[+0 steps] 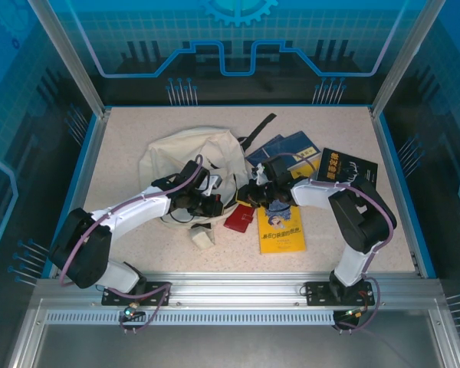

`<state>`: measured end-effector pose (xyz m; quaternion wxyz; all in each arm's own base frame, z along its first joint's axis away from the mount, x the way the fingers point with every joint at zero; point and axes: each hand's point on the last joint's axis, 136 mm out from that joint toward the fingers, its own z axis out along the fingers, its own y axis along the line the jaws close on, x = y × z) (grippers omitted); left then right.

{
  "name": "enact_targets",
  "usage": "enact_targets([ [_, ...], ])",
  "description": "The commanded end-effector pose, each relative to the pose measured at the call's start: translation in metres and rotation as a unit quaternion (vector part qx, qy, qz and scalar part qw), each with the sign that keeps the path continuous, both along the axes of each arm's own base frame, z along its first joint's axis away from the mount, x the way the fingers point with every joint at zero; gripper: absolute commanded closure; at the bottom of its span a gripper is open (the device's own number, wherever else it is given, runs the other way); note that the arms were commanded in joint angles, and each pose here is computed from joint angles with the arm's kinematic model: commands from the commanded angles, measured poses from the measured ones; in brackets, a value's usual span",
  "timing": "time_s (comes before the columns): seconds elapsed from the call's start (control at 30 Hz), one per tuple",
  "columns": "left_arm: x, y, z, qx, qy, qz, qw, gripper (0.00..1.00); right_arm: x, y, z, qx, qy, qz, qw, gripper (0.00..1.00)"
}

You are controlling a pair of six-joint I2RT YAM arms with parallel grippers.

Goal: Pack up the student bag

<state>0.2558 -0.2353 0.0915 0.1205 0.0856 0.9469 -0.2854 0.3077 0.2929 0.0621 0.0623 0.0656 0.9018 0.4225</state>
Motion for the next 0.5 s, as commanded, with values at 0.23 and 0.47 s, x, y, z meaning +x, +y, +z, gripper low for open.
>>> enact_targets([
  [0.23, -0.02, 0.022, -0.001, 0.052, 0.029, 0.007, 0.998, 1.0, 0.023, -0.02, 0.007, -0.079, -0.03, -0.034, 0.996, 0.87],
  [0.47, -0.033, 0.048, -0.007, 0.108, 0.048, 0.034, 0.992, 1.0, 0.038, -0.03, 0.004, -0.104, -0.037, -0.052, 0.992, 0.87],
])
